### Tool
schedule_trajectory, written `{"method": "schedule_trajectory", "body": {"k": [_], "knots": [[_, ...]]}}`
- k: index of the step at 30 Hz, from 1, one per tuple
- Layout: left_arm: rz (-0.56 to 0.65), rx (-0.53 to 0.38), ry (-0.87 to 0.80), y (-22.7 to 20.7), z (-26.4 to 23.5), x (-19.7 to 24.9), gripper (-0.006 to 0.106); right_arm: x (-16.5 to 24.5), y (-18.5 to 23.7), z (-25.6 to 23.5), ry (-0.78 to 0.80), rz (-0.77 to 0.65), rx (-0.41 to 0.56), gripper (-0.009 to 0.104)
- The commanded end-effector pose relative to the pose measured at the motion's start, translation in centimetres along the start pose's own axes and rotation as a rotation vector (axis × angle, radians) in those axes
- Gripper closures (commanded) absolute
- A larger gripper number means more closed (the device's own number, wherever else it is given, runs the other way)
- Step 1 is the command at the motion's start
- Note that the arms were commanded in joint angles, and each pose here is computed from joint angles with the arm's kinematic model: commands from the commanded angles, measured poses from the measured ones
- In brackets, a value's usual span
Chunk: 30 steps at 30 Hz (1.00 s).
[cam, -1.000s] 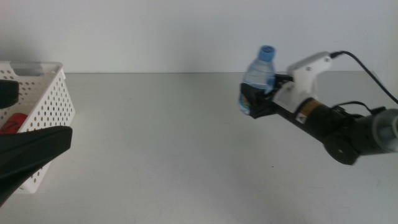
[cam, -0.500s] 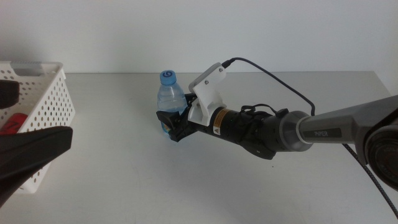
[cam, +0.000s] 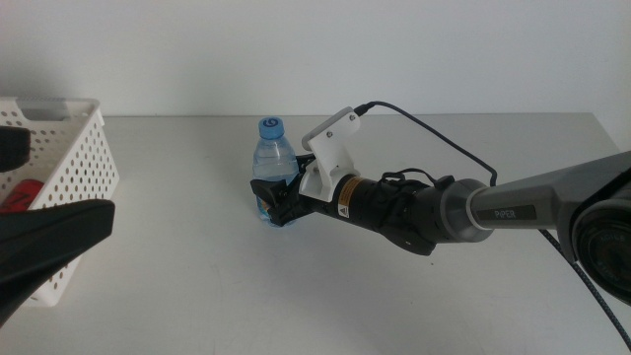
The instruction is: Use arms to grab the bottles and put them into the dustbin to the left of the table.
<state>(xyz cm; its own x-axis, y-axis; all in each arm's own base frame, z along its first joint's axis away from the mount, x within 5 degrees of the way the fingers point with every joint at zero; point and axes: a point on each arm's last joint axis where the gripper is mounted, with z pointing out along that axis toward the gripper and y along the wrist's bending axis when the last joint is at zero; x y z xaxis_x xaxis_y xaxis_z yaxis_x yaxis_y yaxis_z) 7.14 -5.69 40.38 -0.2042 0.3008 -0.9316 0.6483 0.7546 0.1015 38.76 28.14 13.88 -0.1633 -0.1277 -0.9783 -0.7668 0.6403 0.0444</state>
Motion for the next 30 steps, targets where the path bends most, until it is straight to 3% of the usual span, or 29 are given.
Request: {"method": "schedule_trajectory", "body": {"k": [1,5,9,14,30], "knots": [[-0.01,-0.003,-0.093,0.1,-0.2,-1.4,0.007,-4.3,0.4,-0.9,-0.134,0.03,-0.032,0.054],[-0.01,-0.003,-0.093,0.1,-0.2,-1.4,0.007,-3.8,0.8,-1.7,-0.104,0.048,-0.048,0.02],[-0.01,-0.003,-0.093,0.1,-0.2,-1.4,0.007,-4.5,1.2,-3.2,-0.093,0.048,-0.042,0.003],[-0.01,-0.003,-0.093,0.1,-0.2,-1.4,0.007,-6.3,2.2,-6.3,-0.08,0.02,-0.045,0.004],[-0.01,-0.003,-0.093,0.1,-0.2,-1.4,0.007,-13.7,6.6,-22.5,-0.01,0.075,0.019,0.023]]}}
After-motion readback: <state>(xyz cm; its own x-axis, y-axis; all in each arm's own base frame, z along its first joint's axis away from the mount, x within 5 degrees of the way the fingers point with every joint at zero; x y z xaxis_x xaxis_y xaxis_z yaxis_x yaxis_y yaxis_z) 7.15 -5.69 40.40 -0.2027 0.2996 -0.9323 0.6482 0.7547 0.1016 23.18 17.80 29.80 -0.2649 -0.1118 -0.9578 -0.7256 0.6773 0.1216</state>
